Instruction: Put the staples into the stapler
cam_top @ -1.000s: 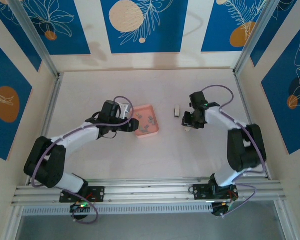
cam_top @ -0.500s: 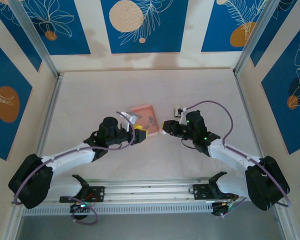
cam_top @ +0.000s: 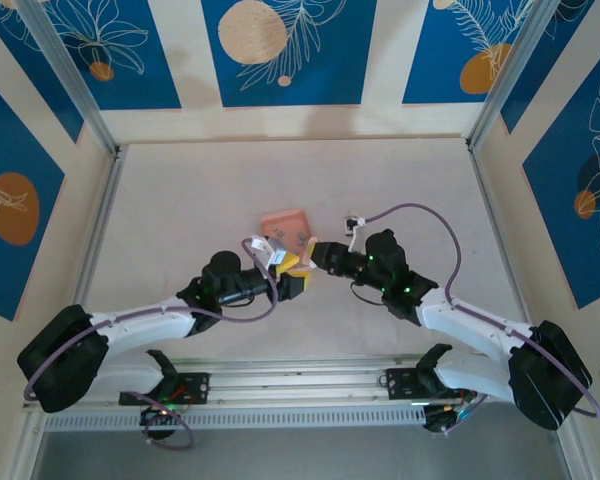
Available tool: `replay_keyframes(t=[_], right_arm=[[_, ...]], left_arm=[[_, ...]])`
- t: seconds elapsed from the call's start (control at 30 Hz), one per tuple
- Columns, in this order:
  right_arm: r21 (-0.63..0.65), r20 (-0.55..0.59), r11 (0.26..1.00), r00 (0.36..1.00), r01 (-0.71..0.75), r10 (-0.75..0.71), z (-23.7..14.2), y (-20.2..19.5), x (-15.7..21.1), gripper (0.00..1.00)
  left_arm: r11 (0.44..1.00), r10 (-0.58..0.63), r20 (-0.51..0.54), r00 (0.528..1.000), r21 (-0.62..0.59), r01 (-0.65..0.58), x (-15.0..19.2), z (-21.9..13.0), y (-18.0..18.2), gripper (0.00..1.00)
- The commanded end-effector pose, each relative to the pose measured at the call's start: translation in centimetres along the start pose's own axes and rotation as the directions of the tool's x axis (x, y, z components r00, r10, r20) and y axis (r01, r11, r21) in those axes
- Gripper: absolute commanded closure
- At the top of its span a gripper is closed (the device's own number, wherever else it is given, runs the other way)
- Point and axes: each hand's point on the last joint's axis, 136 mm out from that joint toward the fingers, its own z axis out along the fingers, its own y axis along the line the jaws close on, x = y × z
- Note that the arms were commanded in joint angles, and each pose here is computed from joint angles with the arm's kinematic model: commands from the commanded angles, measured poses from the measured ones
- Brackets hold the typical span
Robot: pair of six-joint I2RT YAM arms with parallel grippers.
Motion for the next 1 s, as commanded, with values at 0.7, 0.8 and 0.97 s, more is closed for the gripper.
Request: replay_keyframes(t=[0.7, 0.8, 0.97], right_arm=[[-0.141, 0.072, 0.989, 0.997, 0.052, -0.042, -1.2, 4.8, -0.7, 0.68], [-0.155, 0.068, 0.986, 0.997, 0.054, -0.044, -1.3, 5.1, -0.7, 0.68], [-0.169, 0.067, 0.983, 0.996, 0.065, -0.054, -1.3, 5.5, -0.7, 0.68]], left_arm=[[0.997, 0.039, 0.086, 0.996, -0.066, -0.033, -1.3, 0.6, 0.5, 0.58], [0.998, 0.036, 0.077, 0.996, -0.060, -0.032, -1.2, 0.8, 0.5, 0.59], [0.998, 0.030, 0.072, 0.997, -0.048, -0.027, -1.3, 1.1, 0.3, 0.70]])
